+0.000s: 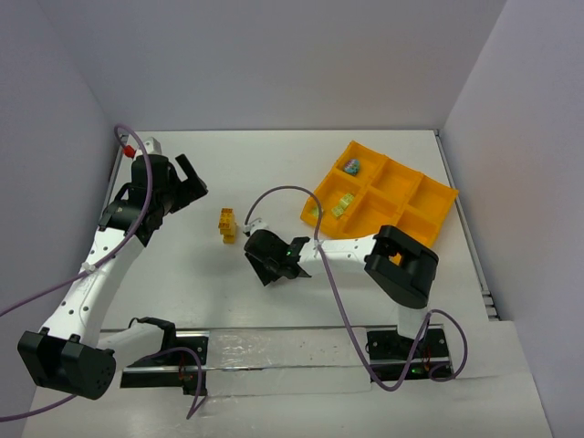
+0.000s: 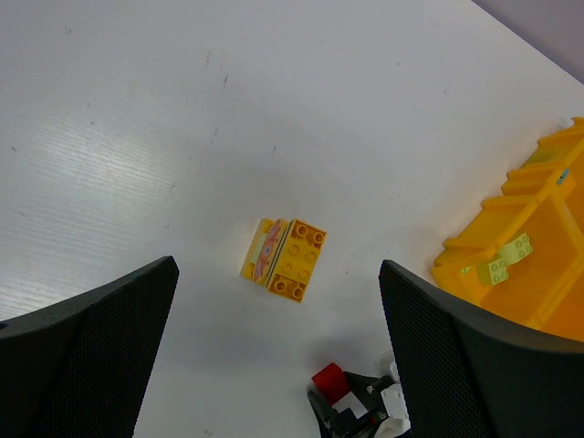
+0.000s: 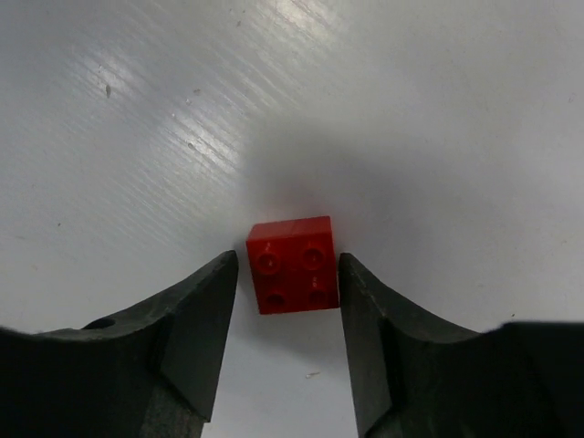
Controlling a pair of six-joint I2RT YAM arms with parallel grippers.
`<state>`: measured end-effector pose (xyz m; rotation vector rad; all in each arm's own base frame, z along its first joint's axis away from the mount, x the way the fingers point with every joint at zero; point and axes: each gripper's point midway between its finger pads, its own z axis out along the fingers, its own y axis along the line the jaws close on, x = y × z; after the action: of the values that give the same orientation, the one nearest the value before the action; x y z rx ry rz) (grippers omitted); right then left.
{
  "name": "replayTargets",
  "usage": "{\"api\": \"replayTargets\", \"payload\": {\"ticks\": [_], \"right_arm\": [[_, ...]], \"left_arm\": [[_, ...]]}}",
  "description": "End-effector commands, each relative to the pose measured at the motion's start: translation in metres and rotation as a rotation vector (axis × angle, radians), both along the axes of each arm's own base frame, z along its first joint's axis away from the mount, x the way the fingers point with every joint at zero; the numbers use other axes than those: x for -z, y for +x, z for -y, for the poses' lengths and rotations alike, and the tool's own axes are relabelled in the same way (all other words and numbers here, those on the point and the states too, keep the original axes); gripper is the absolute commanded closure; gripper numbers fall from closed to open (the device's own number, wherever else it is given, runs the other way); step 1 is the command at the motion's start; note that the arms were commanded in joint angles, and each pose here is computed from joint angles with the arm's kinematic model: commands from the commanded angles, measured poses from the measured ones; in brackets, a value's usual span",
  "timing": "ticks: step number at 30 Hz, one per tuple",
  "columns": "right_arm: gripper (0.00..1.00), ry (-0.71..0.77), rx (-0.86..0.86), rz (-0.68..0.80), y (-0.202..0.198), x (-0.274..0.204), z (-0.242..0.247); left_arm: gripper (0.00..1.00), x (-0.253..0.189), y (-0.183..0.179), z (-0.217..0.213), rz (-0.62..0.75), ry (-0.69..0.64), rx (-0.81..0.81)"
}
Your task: Sort the legos into containers by color
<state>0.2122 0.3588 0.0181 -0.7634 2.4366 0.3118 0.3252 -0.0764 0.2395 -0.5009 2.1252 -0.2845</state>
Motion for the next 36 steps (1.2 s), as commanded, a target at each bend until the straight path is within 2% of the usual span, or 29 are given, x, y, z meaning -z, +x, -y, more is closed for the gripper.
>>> {"api": "replayTargets", "payload": {"ticks": [1, 6, 9, 12, 16, 20, 26, 33, 36], "right_arm": [[0.49, 0.026, 0.014, 0.051, 0.008, -0.008, -0.014], [0.86, 0.021, 0.041, 0.093, 0.013, -0.022, -0.007], [0.95, 0.049, 0.085, 0.164, 0.028, -0.057, 0.006], [0.97, 0.123, 0.178, 0.195, 0.057, -0.091, 0.034], [0.96, 0.255, 0.348, 0.246, 0.104, -0.144, 0.097], [0.96, 0.298, 0.539, 0.292, 0.146, -0.169, 0.17], [0.96, 0.322, 0.791, 0.309, 0.19, -0.176, 0.27], [0.96, 0.3, 0.994, 0.274, 0.227, -0.154, 0.338], [0.96, 0.296, 1.034, 0.276, 0.242, -0.151, 0.349]], "left_arm": [[0.01, -0.014, 0.002, 0.001, 0.035, -0.015, 0.008], [0.01, -0.013, 0.002, 0.004, 0.038, -0.029, 0.017], [0.01, -0.014, 0.001, 0.002, 0.038, -0.021, 0.012], [0.01, -0.016, 0.001, 0.001, 0.041, -0.017, 0.011], [0.01, -0.02, 0.001, 0.002, 0.051, -0.025, 0.014], [0.01, -0.021, 0.003, 0.004, 0.057, -0.033, 0.025], [0.01, -0.022, 0.005, 0.007, 0.05, -0.029, 0.044], [0.01, -0.026, 0.008, 0.009, 0.053, -0.022, 0.058], [0.01, -0.025, 0.009, 0.01, 0.047, -0.022, 0.063]]}}
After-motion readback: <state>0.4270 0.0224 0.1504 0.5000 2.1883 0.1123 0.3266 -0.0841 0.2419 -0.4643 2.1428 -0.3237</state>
